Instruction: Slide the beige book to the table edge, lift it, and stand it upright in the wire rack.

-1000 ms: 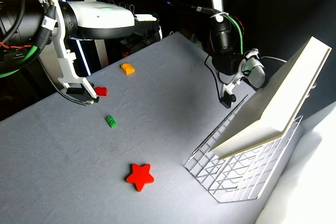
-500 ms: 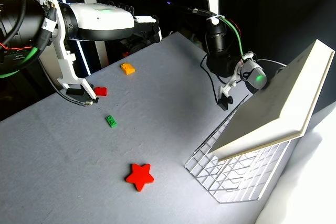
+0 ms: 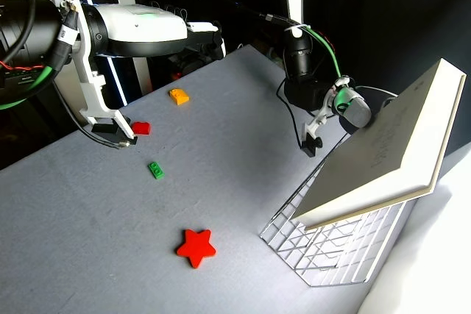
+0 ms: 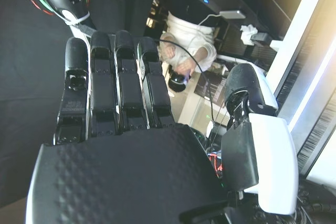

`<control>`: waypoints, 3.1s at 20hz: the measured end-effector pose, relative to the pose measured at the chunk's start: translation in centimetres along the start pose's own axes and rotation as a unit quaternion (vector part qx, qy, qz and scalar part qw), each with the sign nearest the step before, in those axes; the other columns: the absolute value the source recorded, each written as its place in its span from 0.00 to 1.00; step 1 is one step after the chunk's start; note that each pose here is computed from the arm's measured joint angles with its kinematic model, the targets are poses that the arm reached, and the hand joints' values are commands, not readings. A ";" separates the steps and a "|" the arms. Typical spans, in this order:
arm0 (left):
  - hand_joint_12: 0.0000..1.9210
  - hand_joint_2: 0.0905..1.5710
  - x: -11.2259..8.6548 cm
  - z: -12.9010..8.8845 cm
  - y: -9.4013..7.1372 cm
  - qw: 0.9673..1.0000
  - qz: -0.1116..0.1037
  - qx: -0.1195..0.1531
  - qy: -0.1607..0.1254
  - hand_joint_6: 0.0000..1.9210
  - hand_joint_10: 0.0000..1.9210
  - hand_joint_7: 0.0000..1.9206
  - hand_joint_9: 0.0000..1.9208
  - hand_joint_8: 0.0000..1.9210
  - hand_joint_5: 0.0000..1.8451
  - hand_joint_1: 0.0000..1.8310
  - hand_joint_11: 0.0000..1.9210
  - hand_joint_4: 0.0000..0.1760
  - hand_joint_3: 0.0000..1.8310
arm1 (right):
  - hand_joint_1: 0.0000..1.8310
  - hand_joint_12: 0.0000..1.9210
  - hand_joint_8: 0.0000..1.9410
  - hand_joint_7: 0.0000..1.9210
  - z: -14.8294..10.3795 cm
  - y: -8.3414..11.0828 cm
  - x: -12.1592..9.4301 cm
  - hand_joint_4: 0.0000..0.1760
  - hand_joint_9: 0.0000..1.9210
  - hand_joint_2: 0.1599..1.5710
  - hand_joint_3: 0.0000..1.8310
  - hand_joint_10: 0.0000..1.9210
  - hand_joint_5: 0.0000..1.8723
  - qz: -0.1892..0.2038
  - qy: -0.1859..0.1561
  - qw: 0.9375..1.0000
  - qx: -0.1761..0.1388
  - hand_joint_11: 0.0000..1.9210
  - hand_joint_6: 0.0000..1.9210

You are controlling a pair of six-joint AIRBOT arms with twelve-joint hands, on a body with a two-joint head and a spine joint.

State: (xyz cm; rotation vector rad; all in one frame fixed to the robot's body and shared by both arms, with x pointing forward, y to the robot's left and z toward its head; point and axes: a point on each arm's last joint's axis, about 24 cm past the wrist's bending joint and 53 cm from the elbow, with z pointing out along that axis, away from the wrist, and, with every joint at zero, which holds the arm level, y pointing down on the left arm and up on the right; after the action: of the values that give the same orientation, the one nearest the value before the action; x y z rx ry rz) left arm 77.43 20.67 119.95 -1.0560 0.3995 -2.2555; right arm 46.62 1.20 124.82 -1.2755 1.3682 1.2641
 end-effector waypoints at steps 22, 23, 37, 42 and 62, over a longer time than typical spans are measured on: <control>0.64 0.65 -0.5 -0.2 -0.4 1.000 -0.002 0.008 -0.011 0.05 0.27 0.39 0.34 0.04 0.39 0.52 0.18 0.00 0.00 | 0.06 0.50 0.00 0.19 0.0 0.1 0.0 0.00 0.19 0.70 0.00 0.00 0.19 -0.002 0.000 1.000 -0.001 0.00 0.00; 0.64 0.65 -0.6 -0.2 -0.4 1.000 -0.002 0.010 -0.012 0.03 0.25 0.39 0.34 0.03 0.39 0.52 0.18 0.00 0.00 | 0.06 0.51 0.00 0.20 0.1 0.1 0.0 0.00 0.20 0.70 0.00 0.00 0.19 -0.002 0.000 1.000 -0.001 0.00 0.00; 0.59 0.61 -1.5 -1.2 -0.8 1.000 0.017 -0.005 -0.010 0.00 0.06 0.26 0.28 0.00 0.32 0.43 0.09 0.00 0.00 | 0.04 0.48 0.00 0.20 0.1 0.2 0.3 0.00 0.19 0.71 0.00 0.00 0.19 0.001 0.003 1.000 -0.002 0.00 0.00; 0.58 0.61 -2.6 -0.4 -3.2 0.999 0.043 0.000 -0.006 0.00 0.05 0.26 0.29 0.00 0.30 0.44 0.09 0.00 0.00 | 0.05 0.48 0.00 0.19 -0.7 -0.4 -1.2 0.00 0.19 0.71 0.00 0.00 0.19 0.003 -0.047 0.999 0.014 0.00 0.00; 0.61 0.63 -6.1 0.1 -10.5 0.966 0.228 -0.110 0.062 0.00 0.03 0.29 0.32 0.01 0.32 0.43 0.09 0.00 0.00 | 0.06 0.56 0.00 0.22 -5.5 -0.8 -1.8 0.00 0.23 0.70 0.00 0.00 0.22 0.001 -0.074 0.997 0.012 0.00 0.00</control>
State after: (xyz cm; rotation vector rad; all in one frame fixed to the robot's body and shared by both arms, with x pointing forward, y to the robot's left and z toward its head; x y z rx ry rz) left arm 76.33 32.64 121.72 -0.8260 0.8684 -1.8945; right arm 47.86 -3.98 127.18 -1.1410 1.2767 1.3129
